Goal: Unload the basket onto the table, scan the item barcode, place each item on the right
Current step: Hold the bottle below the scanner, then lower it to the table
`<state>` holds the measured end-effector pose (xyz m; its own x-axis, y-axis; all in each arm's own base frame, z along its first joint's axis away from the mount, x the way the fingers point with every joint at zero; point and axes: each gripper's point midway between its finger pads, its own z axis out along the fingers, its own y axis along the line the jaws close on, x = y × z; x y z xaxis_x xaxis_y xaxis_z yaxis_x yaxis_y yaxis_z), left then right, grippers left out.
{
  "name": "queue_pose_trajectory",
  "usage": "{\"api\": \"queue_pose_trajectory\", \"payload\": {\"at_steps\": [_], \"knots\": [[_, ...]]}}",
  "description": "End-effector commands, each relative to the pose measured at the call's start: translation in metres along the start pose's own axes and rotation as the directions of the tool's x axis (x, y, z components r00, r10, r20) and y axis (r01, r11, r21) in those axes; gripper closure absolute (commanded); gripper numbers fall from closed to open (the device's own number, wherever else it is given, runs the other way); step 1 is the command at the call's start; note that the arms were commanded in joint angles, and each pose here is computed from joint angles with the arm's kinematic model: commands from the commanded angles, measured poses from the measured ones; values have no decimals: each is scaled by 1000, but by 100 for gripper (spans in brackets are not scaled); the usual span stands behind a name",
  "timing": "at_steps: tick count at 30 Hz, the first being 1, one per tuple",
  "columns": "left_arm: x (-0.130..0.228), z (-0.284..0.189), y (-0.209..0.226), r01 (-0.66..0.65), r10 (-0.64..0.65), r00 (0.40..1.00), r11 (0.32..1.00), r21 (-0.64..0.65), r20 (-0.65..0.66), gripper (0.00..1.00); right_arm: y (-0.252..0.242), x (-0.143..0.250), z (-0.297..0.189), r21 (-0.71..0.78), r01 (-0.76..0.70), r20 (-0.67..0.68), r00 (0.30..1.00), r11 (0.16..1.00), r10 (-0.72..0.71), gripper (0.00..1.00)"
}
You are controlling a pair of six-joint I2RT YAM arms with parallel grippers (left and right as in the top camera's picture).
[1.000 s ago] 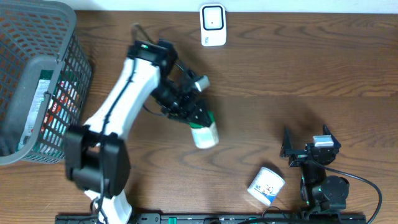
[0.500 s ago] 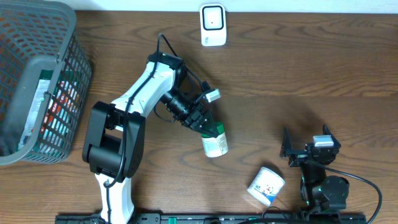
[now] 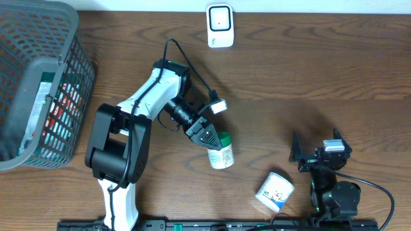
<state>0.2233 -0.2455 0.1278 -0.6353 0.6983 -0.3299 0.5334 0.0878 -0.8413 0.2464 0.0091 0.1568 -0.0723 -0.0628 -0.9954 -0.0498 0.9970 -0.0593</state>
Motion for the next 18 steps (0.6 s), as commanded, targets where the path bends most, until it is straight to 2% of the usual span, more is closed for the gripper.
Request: {"api": "queue_pose_trajectory", "payload": {"at_steps": [1,18], "knots": [[-6,0,-1,-99,98,994,995,17,40,33,0,0,0,2,-12,1,1000,1000,12,1],[2,14,40,-237,241,969,969,-71,49,33,0,0,0,2,-12,1,1000,1000,12,1]]}}
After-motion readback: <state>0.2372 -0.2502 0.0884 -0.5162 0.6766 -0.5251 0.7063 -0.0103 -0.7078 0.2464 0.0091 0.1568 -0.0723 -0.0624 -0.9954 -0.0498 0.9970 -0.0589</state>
